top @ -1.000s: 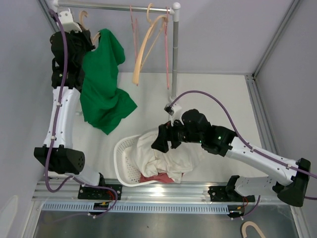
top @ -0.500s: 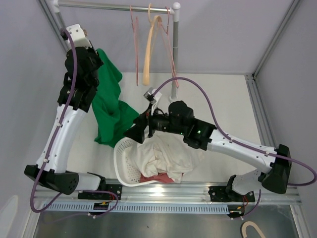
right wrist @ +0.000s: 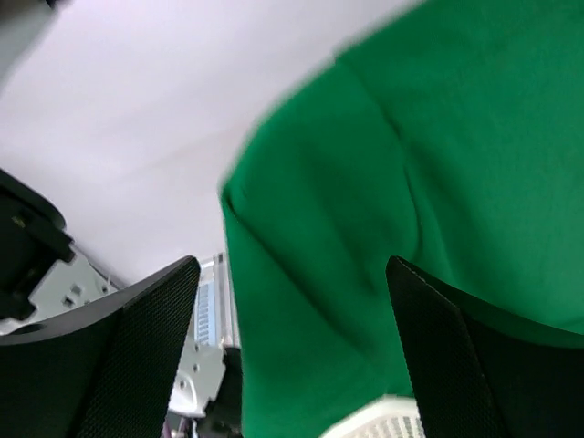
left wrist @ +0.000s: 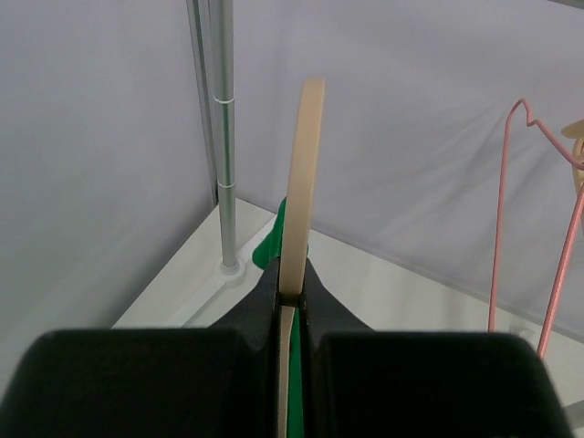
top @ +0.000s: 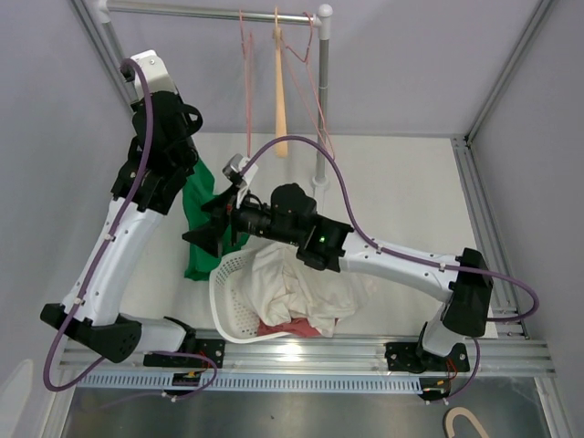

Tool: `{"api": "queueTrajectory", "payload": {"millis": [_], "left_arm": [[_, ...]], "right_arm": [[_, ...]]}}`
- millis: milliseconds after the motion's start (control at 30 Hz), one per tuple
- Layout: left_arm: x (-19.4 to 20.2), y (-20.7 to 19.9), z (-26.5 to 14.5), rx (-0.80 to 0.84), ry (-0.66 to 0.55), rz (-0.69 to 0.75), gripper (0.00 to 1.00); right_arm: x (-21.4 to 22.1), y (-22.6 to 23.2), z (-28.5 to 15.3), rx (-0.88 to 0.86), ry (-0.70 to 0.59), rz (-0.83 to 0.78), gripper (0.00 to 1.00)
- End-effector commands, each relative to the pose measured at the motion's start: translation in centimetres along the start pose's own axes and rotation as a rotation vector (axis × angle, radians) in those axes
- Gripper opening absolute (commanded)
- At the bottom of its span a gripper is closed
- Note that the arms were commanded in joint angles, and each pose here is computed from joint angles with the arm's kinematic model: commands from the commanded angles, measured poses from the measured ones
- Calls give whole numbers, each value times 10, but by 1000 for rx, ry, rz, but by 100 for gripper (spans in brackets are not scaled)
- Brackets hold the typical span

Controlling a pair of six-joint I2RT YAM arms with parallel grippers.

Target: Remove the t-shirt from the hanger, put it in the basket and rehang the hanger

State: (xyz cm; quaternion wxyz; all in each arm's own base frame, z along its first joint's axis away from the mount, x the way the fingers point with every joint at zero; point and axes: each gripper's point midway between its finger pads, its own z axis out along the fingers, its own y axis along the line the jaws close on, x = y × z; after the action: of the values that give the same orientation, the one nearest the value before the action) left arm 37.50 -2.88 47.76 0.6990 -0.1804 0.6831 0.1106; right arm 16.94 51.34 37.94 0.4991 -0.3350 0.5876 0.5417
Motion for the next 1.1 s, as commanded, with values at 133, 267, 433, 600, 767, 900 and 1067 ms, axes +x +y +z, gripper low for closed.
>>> {"api": "queueTrajectory", "payload": {"millis": [133,267,433,600,767,900,1067], "left_arm": [[-26,1,-7,8,-91,-36,1],[-31,-4,2,-13,-113,19,1],[-37,-17,12,-4,-116,22,1],[-42,-23,15,8,-120,10,1],[-52,-25,15,10,-131,8,1],[-56,-24,13,21,-137,-4,1],[-59,-25,23,-13,-168,48,1]], "right_arm": [[-23,10,24,-26,-63,-42,21],[-20,15,19,-38,-43,-16,11],[-15,18,10,-33,-28,-16,46],[-10,13,11,-8,-15,-25,43],[1,8,13,7,6,-20,20],[2,4,15,7,4,-10,0],[-10,19,3,-39,-3,-1,0]]}}
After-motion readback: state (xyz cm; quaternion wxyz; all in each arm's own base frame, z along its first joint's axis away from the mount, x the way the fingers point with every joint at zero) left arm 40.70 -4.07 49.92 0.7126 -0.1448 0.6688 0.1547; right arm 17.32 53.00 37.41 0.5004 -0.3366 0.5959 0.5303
